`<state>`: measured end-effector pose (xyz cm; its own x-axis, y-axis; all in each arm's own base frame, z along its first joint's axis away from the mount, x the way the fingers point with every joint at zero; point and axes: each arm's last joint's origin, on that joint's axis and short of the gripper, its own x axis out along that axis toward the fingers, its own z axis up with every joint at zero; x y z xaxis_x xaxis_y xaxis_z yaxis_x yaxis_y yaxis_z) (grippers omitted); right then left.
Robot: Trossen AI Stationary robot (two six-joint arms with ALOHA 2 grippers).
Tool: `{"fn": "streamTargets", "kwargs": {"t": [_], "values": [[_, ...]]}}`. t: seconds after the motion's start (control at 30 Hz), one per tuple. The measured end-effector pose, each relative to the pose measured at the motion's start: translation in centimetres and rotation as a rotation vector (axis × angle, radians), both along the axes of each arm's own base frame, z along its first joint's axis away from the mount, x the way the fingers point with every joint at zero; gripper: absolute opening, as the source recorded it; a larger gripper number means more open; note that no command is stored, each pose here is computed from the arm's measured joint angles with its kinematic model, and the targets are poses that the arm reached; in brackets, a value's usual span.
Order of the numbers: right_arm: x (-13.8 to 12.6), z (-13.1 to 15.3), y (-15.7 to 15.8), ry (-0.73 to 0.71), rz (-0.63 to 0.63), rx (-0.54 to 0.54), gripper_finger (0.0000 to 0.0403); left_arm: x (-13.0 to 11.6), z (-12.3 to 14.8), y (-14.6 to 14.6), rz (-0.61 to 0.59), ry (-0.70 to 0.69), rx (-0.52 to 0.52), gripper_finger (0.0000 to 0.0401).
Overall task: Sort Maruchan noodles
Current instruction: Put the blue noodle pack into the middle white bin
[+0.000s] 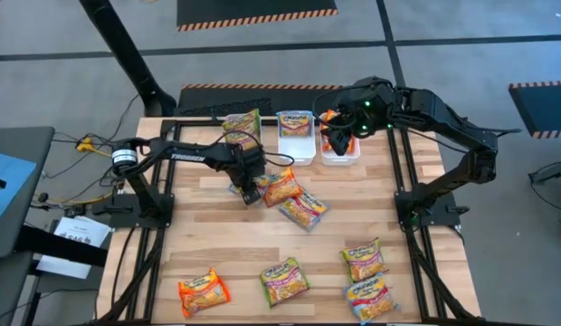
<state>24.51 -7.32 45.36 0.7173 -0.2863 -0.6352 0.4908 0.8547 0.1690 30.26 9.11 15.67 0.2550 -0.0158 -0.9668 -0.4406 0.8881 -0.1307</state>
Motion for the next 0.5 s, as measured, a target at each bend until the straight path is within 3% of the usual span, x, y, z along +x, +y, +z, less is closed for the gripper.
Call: {"fn": "streamTargets", "kwargs": {"t": [0.1,0.3,0.5], "values": [[0.0,0.0,0.0,-0.001,-0.003,0.003,0.0189,0.1,0.0,-0.1,-0.012,-0.005,-0.002,0.0013],[0.0,0.0,0.0,-0.002,-0.005,0.005,0.0189,0.1,0.3,-0.2,-0.026,-0.04,-0.046,0.0001],[0.0,0.0,0.0,-0.013,-0.027,0.032,0.0189,-0.8,2.6,-0.7,0.0,-0.103,-0.089,0.0001]]}}
